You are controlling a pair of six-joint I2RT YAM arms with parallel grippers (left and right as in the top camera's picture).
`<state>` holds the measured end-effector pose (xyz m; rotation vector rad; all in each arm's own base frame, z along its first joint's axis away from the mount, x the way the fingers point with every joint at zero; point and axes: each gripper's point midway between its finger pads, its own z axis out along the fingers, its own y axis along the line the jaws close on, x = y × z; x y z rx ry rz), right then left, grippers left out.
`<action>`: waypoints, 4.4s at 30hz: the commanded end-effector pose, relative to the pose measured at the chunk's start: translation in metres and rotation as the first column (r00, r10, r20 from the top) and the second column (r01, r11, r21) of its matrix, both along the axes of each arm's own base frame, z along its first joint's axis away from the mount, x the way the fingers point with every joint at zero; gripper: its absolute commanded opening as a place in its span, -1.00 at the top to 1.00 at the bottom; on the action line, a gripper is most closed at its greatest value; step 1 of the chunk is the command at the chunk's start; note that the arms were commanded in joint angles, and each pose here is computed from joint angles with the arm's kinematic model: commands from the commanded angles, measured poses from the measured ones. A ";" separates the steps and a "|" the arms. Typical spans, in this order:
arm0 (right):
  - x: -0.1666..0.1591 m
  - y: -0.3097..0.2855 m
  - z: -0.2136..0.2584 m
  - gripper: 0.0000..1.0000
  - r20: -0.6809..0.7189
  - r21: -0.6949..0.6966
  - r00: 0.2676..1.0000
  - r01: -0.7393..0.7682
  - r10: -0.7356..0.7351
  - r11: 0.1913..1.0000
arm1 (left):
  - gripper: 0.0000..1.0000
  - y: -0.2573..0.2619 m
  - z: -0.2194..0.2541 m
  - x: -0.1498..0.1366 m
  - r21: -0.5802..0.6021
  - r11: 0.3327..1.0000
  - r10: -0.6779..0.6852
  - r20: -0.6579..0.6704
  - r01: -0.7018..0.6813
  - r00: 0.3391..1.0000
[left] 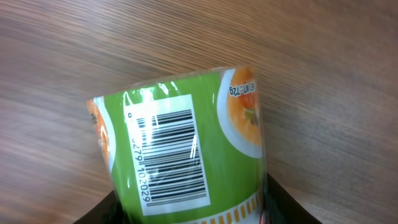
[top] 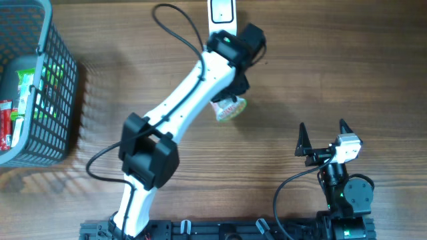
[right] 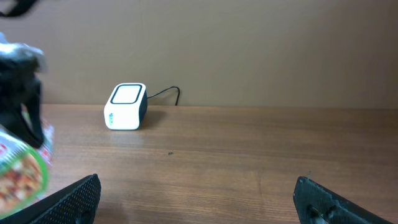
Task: Scan the item barcode
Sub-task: 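Lift the noodle cup out and carry it toward the scanner, then lower the cup onto the table and open the left gripper, then withdraw the left gripper back toward the basket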
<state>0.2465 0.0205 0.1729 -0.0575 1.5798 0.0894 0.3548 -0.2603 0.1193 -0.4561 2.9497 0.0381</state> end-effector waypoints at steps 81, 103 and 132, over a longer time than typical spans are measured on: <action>0.000 0.001 0.002 -0.99 0.011 -0.013 1.000 -0.007 0.007 1.000 | 0.28 0.076 -0.075 0.074 0.069 0.970 -0.235 -0.002 0.235 0.972; 0.000 0.001 0.002 -0.99 0.011 -0.013 1.000 -0.007 0.007 1.000 | 0.58 0.069 -0.089 -0.014 -0.120 0.939 -0.343 -0.363 0.321 0.866; -0.012 0.042 0.034 -0.99 0.119 0.120 0.961 -0.263 0.249 0.957 | 0.92 0.115 0.096 0.008 -0.231 0.957 -0.153 0.109 0.174 0.982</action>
